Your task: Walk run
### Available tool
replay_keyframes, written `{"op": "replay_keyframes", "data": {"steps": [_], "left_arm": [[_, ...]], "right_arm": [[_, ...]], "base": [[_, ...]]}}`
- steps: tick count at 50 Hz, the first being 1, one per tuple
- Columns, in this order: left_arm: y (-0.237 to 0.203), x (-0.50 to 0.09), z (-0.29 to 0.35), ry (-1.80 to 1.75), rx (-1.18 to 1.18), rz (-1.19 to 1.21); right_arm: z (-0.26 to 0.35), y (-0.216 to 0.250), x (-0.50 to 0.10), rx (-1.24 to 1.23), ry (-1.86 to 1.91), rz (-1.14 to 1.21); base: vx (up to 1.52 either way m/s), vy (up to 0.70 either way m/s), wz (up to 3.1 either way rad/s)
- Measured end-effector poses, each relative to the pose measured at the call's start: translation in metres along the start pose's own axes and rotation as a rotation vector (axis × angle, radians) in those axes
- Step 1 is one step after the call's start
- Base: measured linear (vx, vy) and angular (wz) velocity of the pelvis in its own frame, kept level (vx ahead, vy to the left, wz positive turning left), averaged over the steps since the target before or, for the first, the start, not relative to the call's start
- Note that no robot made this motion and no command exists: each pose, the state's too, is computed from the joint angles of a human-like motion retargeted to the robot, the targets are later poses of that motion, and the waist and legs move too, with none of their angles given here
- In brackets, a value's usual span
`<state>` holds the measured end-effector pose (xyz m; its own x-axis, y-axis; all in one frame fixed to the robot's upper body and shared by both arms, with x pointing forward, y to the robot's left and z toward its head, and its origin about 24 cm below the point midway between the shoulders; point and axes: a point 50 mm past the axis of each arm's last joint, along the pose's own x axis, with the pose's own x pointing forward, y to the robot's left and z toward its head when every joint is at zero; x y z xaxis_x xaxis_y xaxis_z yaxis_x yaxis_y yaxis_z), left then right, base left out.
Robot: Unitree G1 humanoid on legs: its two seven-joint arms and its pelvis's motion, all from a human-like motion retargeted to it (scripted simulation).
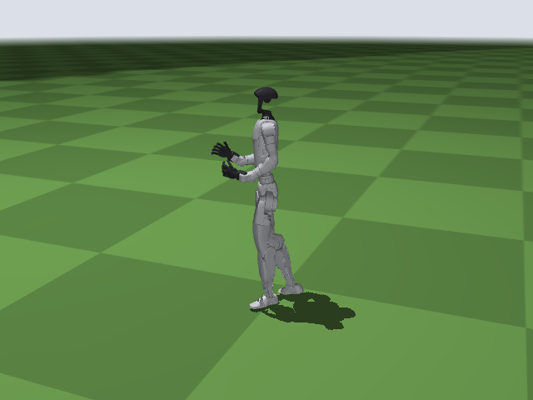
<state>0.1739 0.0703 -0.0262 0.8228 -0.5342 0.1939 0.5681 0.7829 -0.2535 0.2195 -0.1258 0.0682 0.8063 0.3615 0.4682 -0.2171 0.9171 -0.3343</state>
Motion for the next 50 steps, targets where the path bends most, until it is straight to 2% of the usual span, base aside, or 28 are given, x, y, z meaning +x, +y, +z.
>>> {"op": "replay_keyframes", "data": {"steps": [10, 18, 27, 30, 33, 38, 45, 50], "left_arm": [[0.002, 0.008, 0.003, -0.008, -0.029, -0.036], [-0.003, 0.02, 0.005, 0.009, -0.108, -0.235], [-0.006, 0.026, 0.004, 0.039, -0.153, -0.4], [-0.007, 0.026, 0.002, 0.05, -0.177, -0.446], [-0.006, 0.025, -0.001, 0.053, -0.216, -0.451], [0.008, 0.017, -0.004, 0.086, -0.193, -0.289], [0.046, 0.009, 0.016, 0.056, 0.051, 0.252], [0.055, 0.006, 0.036, 0.01, 0.217, 0.344]], "right_arm": [[0.002, -0.003, 0.0, -0.021, -0.013, -0.038], [0.005, -0.011, 0.011, 0.071, -0.05, 0.025], [0.007, -0.012, 0.031, 0.059, -0.085, 0.221], [0.003, -0.001, 0.035, 0.129, -0.07, 0.303], [0.001, 0.002, 0.035, 0.209, -0.084, 0.285], [-0.003, -0.012, 0.027, 0.184, -0.1, 0.119], [-0.007, -0.029, 0.025, -0.079, -0.052, -0.062], [-0.014, -0.038, 0.017, -0.279, 0.016, -0.164]], "base": [[0.23, 0.15, 1.43], [0.21, -0.02, 1.05], [0.26, -0.12, 0.7], [0.31, -0.21, 0.21], [0.34, -0.25, 0.3], [0.43, -0.3, 0.67], [0.33, -0.3, 0.47], [0.32, -0.31, 0.61]]}}
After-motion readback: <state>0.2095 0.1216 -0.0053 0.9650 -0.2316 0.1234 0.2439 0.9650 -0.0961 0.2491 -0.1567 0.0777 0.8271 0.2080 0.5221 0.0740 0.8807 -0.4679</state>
